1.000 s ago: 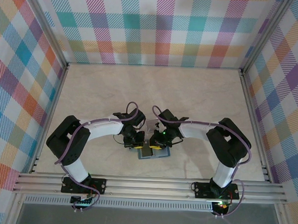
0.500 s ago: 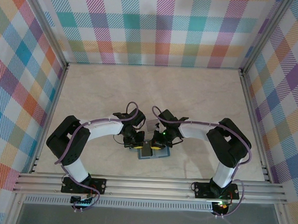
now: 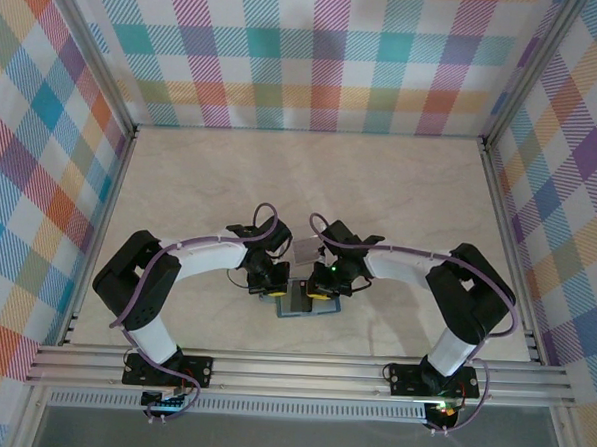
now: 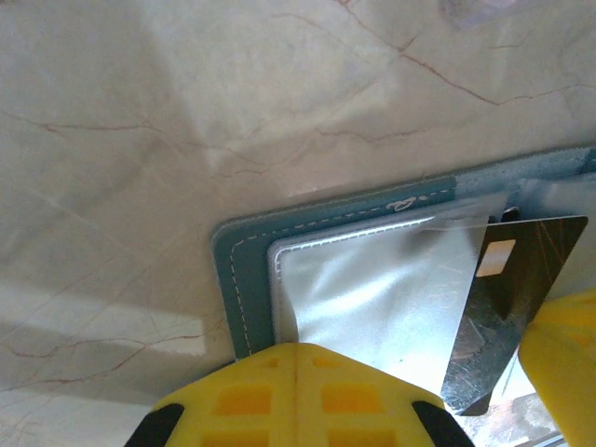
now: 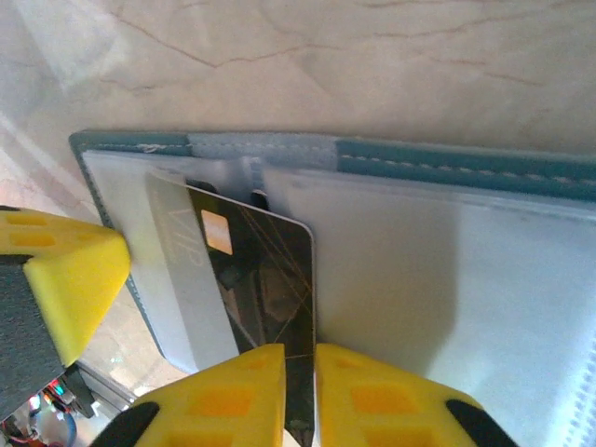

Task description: Take the credit cards out of the card holder

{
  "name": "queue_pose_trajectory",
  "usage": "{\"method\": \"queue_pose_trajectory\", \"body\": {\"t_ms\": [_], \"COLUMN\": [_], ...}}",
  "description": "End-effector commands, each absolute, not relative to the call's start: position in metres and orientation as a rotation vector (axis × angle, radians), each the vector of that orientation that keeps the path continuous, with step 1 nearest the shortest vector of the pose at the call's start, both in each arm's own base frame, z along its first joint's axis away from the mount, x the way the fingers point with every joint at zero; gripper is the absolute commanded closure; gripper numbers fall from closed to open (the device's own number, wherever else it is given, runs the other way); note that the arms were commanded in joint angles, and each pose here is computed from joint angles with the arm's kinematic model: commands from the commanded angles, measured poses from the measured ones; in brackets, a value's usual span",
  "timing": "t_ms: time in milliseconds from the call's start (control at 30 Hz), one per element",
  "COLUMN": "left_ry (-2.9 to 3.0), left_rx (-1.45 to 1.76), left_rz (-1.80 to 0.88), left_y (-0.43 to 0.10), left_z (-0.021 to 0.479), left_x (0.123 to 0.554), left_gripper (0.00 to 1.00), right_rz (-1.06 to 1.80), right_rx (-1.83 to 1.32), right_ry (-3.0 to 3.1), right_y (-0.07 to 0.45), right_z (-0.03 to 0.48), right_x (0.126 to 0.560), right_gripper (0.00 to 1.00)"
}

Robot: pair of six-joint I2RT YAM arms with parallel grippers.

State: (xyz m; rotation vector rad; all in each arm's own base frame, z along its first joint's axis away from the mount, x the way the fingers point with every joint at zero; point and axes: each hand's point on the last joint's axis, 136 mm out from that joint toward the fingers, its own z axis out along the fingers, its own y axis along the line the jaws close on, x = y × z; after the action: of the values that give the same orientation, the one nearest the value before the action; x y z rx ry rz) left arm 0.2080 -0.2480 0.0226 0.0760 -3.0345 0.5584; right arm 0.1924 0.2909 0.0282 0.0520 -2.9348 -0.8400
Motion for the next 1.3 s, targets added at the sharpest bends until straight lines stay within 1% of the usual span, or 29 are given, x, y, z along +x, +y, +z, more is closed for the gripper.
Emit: {"method": "queue_pose_trajectory", "body": {"t_ms": [0, 167, 367, 600, 833, 1067, 1267], "left_ry": [-3.022, -3.042, -3.054, -3.011, -2.992, -2.988, -3.000], "left_rx": [0.056, 0.035, -0.028, -0.045, -0.050, -0.054, -0.052], "left_rz": [0.386, 0.419, 0.455, 0.393, 0.331, 0.315, 0.330], "left_y": [-0.229, -0.235, -0.253, -0.257, -0.250, -0.247, -0.248], "left_z": [0.008, 0.024, 0.041, 0.018, 0.001, -0.002, 0.002], "left_x": [0.195, 0.198, 0.198, 0.192, 0.187, 0.184, 0.187], "left_gripper": [1.00, 1.00, 1.00, 1.00, 1.00, 1.00, 1.00], "right_rz": [-0.884, -0.849, -0.850, -0.862, -1.021, -1.123, -1.078], "right_rx": [0.051, 0.039, 0.038, 0.039, 0.060, 0.078, 0.096], "right_ry": [-2.876, -2.865, -2.857, -2.853, -2.842, -2.850, -2.886], "right_y": [0.298, 0.295, 0.295, 0.297, 0.308, 0.313, 0.307], "right_z": [0.021, 0.013, 0.010, 0.009, 0.029, 0.048, 0.052], "right_x": [0.186, 0.183, 0.181, 0.182, 0.185, 0.187, 0.188], "right_gripper": [0.78, 0.76, 0.75, 0.76, 0.77, 0.84, 0.92]}}
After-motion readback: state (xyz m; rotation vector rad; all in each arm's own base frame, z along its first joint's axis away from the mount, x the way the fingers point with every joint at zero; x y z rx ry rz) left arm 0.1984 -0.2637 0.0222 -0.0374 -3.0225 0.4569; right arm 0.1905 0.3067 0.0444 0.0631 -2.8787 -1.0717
